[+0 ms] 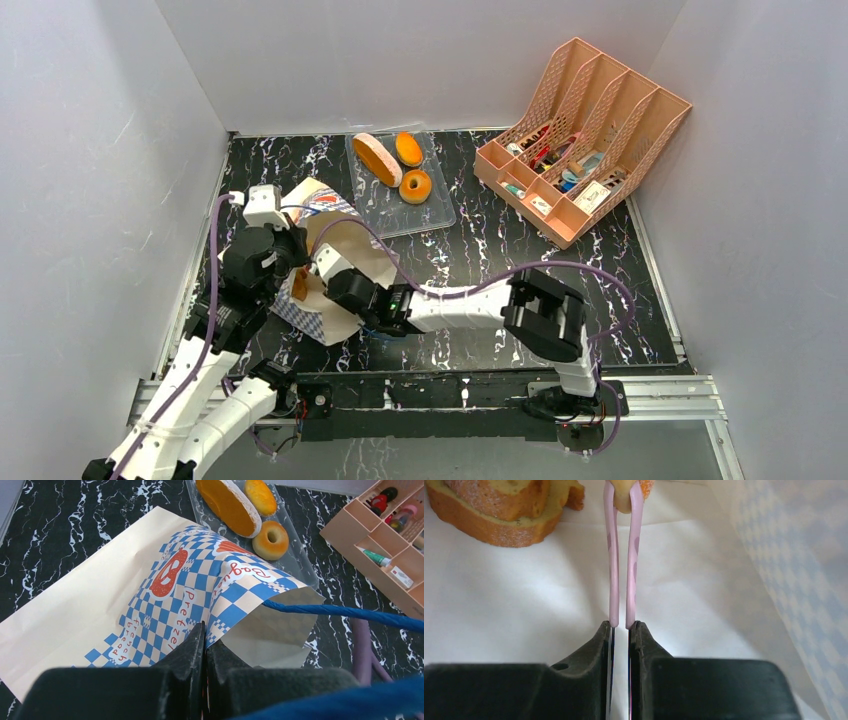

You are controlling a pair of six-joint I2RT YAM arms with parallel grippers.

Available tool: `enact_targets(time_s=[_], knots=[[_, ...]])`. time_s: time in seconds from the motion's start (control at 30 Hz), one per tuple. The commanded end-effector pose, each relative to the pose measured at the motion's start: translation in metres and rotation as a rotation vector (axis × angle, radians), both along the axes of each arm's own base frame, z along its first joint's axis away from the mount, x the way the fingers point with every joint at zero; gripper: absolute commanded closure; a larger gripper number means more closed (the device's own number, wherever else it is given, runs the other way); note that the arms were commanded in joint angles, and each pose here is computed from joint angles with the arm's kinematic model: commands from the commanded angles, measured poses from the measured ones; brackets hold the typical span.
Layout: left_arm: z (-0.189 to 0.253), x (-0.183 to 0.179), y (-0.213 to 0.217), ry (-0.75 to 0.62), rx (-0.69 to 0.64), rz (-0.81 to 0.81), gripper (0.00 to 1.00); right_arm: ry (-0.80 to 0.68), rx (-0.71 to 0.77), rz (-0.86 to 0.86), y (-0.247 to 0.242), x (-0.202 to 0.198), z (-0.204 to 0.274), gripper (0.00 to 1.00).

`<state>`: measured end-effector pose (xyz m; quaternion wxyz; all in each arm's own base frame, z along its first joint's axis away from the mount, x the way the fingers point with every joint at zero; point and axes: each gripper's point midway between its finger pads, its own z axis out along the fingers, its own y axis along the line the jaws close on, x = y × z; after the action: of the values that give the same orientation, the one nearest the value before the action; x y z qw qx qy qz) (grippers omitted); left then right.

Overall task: Take the fake bread out of the paper bag
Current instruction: Take out the fake bread from the paper bag, then place the fake bread in the container.

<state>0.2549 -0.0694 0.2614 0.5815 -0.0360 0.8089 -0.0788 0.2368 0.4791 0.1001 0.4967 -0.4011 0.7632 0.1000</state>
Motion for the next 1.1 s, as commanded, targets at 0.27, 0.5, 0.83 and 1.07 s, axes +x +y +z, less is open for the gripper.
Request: enact_targets(time_s=[0.27, 0.5, 0.83, 1.07], knots=[[0.013, 0.010, 0.021, -0.037, 0.003, 0.149, 1.00, -0.041, 0.197, -0.038, -0.028, -0.013, 0.092, 1.00], [0.006, 0.018, 0.037, -0.018, 0.049, 0.262, 1.00, -0.032, 0.280, -0.073, -0.074, -0.026, 0.127, 1.00], [-0.002, 0.028, 0.051, 0.019, 0.121, 0.369, 1.00, -0.087, 0.357, -0.200, -0.135, -0.025, 0.168, 1.00], [-0.004, 0.030, 0.053, 0.036, 0.142, 0.388, 1.00, -0.130, 0.332, -0.333, -0.161, 0.006, 0.170, 1.00]])
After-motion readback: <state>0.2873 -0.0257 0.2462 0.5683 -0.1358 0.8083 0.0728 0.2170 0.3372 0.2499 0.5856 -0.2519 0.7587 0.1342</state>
